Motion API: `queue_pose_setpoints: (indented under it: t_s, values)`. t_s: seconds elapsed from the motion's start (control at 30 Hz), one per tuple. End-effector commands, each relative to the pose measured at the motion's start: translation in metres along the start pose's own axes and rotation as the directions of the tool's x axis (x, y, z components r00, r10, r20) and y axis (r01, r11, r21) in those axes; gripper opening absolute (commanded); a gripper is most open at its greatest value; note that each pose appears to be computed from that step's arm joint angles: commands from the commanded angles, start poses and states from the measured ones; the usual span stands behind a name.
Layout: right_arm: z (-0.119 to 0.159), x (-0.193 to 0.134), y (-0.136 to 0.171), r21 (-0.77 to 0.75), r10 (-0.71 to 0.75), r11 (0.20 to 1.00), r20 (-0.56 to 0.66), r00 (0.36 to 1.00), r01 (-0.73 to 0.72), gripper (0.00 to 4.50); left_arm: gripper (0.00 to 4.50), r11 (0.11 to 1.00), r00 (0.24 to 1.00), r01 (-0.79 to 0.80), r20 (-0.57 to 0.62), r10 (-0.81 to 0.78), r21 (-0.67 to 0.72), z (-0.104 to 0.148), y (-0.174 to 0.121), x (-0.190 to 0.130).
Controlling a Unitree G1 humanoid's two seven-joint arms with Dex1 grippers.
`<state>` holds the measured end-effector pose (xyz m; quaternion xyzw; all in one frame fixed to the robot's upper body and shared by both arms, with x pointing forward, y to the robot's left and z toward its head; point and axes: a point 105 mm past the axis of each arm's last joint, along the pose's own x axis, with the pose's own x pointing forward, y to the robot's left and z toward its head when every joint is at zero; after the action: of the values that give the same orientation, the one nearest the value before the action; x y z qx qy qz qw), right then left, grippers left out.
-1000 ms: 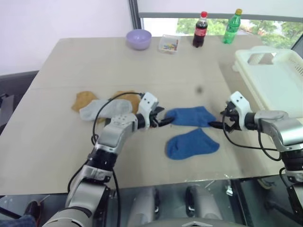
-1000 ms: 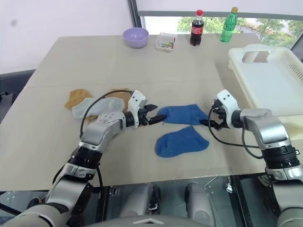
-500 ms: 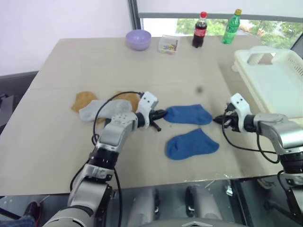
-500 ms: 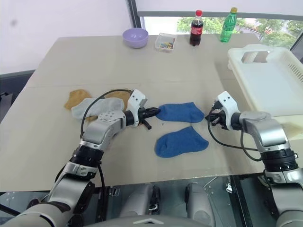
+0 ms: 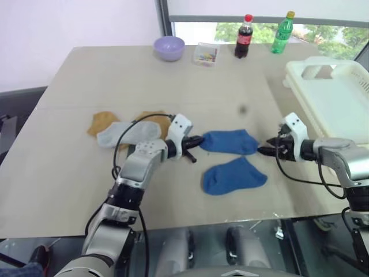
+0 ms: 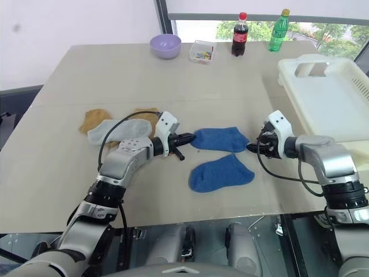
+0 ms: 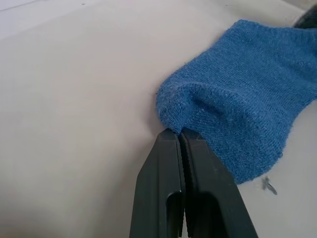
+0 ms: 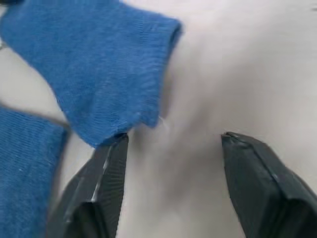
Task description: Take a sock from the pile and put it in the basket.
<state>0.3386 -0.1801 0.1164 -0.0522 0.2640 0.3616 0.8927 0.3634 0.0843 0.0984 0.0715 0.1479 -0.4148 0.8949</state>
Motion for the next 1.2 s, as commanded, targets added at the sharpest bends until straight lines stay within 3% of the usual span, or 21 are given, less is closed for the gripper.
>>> queue_pose_setpoints:
  t_s: [0.03,0.47,0.7,0.8,0.93,1.07,1.2]
  values:
    - [0.022,0.000,0.013,0.015,0.043,0.999,0.083,0.996,-0.045,2.76,0.00,1.000,0.998,0.024,-0.049,-0.025,-0.017,-0.014,-0.007,0.003]
    - [0.022,-0.002,0.036,0.049,0.188,0.980,0.106,0.977,-0.193,2.76,0.00,1.000,0.999,0.011,-0.045,-0.011,-0.010,-0.014,-0.004,0.003]
    - [0.024,-0.001,0.026,0.080,0.137,0.986,0.110,0.985,-0.146,2.76,0.00,1.000,0.999,0.012,-0.042,-0.012,-0.006,-0.013,-0.004,0.005]
    - [0.023,0.003,0.021,0.099,0.101,0.989,0.107,0.989,-0.111,1.98,0.00,1.000,0.999,0.014,-0.039,-0.014,0.001,-0.013,-0.005,0.004]
    - [0.023,0.005,0.019,0.106,0.092,0.989,0.107,0.990,-0.103,0.14,0.00,1.000,0.999,0.014,-0.041,-0.013,0.011,-0.014,-0.005,0.003]
    - [0.020,0.004,0.017,0.082,0.083,0.992,0.099,0.992,-0.091,0.04,0.00,1.000,1.000,0.014,0.012,-0.015,0.028,-0.006,-0.005,0.001]
    - [0.026,-0.002,0.024,0.083,0.114,0.989,0.126,0.985,-0.125,0.04,0.00,0.996,0.978,0.064,0.193,-0.075,0.065,0.023,-0.018,-0.007]
